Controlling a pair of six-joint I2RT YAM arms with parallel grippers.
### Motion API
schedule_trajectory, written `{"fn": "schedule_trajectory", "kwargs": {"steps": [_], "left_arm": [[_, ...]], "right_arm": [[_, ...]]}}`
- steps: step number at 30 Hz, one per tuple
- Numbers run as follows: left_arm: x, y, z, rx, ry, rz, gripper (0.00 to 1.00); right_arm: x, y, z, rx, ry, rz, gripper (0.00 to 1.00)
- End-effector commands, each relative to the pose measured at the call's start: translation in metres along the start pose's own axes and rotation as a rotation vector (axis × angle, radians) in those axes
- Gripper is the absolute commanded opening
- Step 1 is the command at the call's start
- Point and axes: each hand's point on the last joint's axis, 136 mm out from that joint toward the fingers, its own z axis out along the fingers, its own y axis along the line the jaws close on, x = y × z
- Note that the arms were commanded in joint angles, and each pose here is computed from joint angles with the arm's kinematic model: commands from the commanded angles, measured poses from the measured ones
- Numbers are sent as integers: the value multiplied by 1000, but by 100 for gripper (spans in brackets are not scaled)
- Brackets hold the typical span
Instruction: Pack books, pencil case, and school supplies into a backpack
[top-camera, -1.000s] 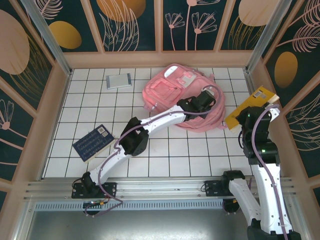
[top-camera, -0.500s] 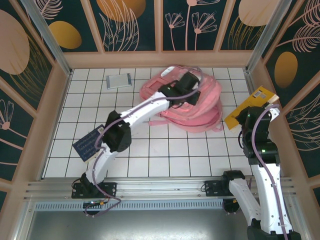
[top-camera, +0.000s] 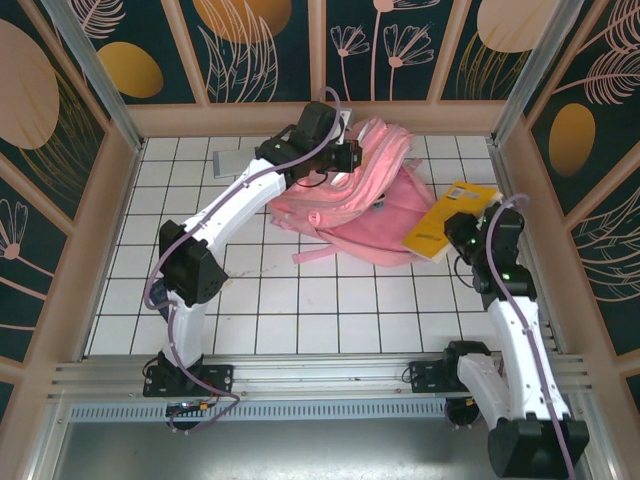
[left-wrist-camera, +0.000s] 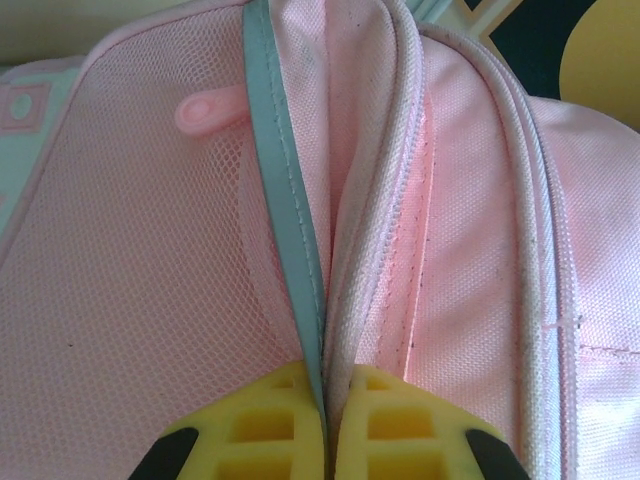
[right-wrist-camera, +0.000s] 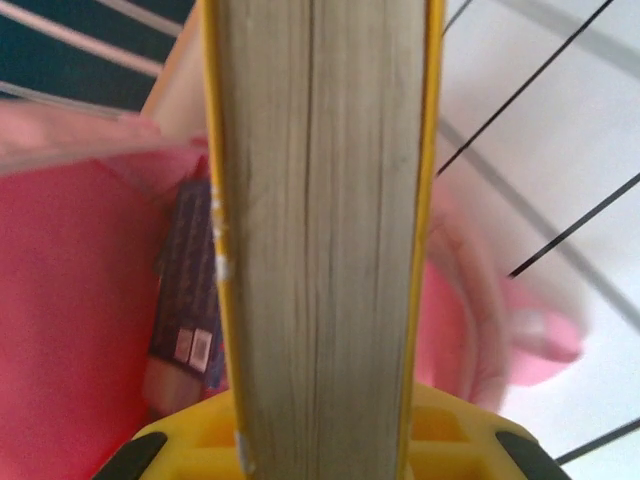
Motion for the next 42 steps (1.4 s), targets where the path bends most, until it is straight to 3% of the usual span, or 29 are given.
{"fn": "schedule_trajectory", "kwargs": {"steps": [1, 5, 12, 26, 30, 36, 39, 42], "left_arm": [[-51, -40, -54, 165, -165, 28, 0], [-45, -39, -53, 203, -141, 25, 0], [-45, -37, -54, 227, -128, 17, 0], [-43, -45, -49, 290, -92, -1, 0], [-45, -45, -46, 289, -91, -7, 0], [-46, -34, -40, 269, -75, -22, 0], [-46, -26, -39, 264, -70, -42, 0], [-48, -19, -42, 269, -77, -58, 0]], "right_arm": [[11, 75, -1, -424, 135, 46, 0], [16, 91, 11, -545, 190, 68, 0], [22, 112, 37, -558, 224, 47, 0], [45, 165, 154, -511, 184, 42, 0], [66, 171, 198, -405, 182, 45, 0], [114, 182, 240, -377, 267, 95, 0], [127, 189, 249, -337, 276, 33, 15], [118, 186, 240, -318, 234, 14, 40]]}}
